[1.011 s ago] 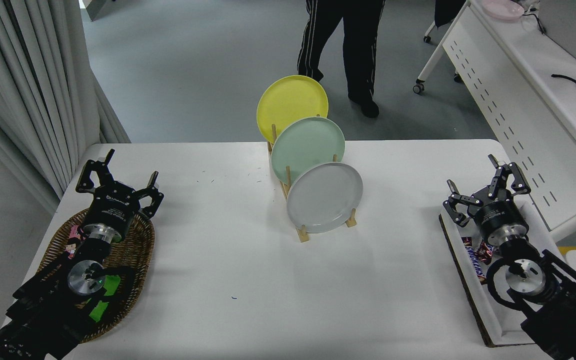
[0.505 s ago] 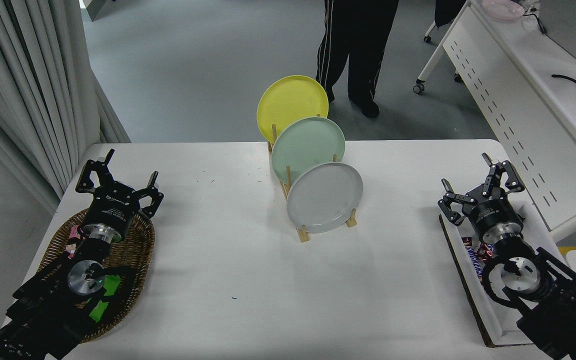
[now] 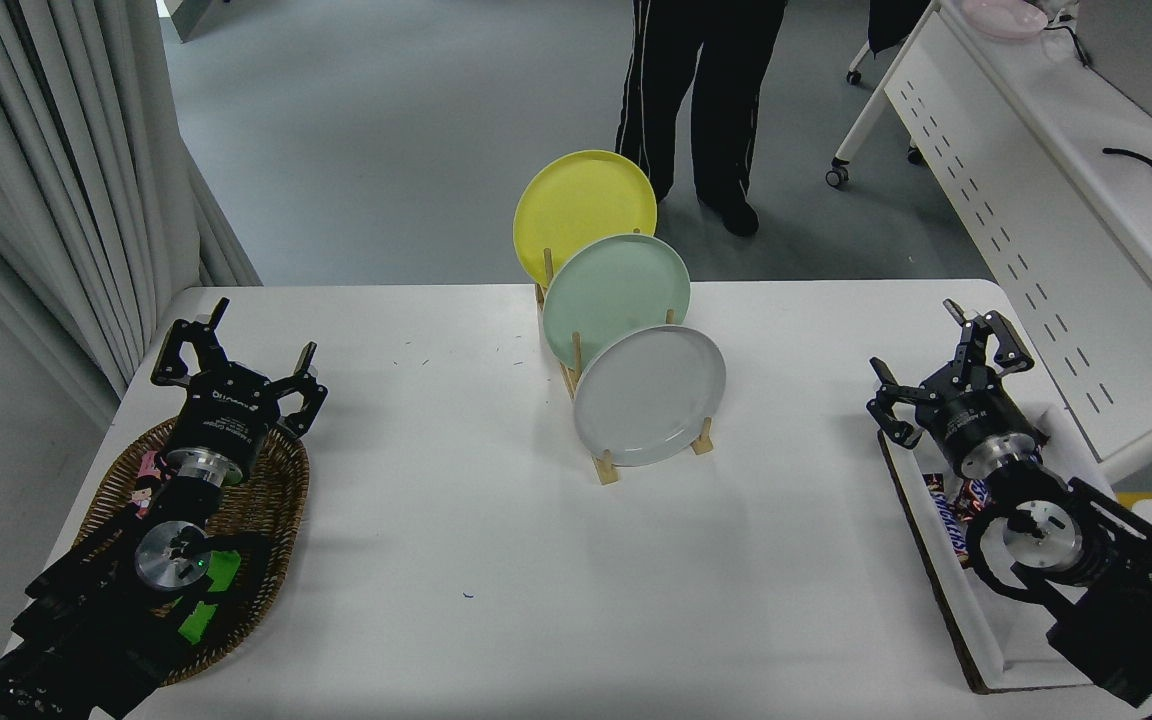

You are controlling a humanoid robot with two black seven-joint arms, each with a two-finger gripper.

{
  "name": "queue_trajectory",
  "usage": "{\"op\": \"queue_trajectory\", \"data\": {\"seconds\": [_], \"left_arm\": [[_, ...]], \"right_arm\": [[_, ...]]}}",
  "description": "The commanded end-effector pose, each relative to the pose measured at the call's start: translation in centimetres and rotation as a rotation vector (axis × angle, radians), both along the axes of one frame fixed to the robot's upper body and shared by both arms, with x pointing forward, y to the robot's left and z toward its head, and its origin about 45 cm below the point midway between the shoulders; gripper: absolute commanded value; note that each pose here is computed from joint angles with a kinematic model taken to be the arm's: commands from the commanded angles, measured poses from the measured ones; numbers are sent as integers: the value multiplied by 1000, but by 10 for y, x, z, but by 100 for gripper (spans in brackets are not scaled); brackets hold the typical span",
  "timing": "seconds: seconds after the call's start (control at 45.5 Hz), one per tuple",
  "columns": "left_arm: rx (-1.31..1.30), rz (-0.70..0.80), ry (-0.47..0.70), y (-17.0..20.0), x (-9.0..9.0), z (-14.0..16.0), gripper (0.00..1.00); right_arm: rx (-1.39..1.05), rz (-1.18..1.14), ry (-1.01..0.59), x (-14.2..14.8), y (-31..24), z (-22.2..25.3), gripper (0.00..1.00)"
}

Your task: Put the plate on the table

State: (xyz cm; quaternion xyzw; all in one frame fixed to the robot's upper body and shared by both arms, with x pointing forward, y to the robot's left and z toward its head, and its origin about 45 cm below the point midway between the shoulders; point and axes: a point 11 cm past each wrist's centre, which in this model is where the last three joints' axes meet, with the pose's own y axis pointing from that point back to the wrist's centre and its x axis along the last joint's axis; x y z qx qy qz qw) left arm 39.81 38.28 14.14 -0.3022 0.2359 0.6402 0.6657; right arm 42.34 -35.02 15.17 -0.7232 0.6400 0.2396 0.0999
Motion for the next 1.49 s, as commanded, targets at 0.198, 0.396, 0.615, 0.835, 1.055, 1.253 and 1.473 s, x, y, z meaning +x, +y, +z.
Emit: {"op": "queue_trajectory", "data": {"seconds": [0.198,0.396,0.615,0.835,1.055,1.253,1.473], "left_arm": [[0,-3,0,-1,0,0,100],[0,0,0,0,0,0,100],[0,0,0,0,0,0,100],[1,-2,1,-1,0,0,100],[0,0,0,0,0,0,100],[0,0,0,0,0,0,100],[0,0,0,0,0,0,100]], "right_arm": [[-181,235,54,-15,4,48,100],[-279,381,77,-23,21,70,100],[-293,422,41,-19,35,92,100],[-217,442,26,-11,72,109,100],[-256,530,211,-16,94,91,100],[-272,604,283,-16,116,88,100],[-321,536,284,-9,113,88,100]]}}
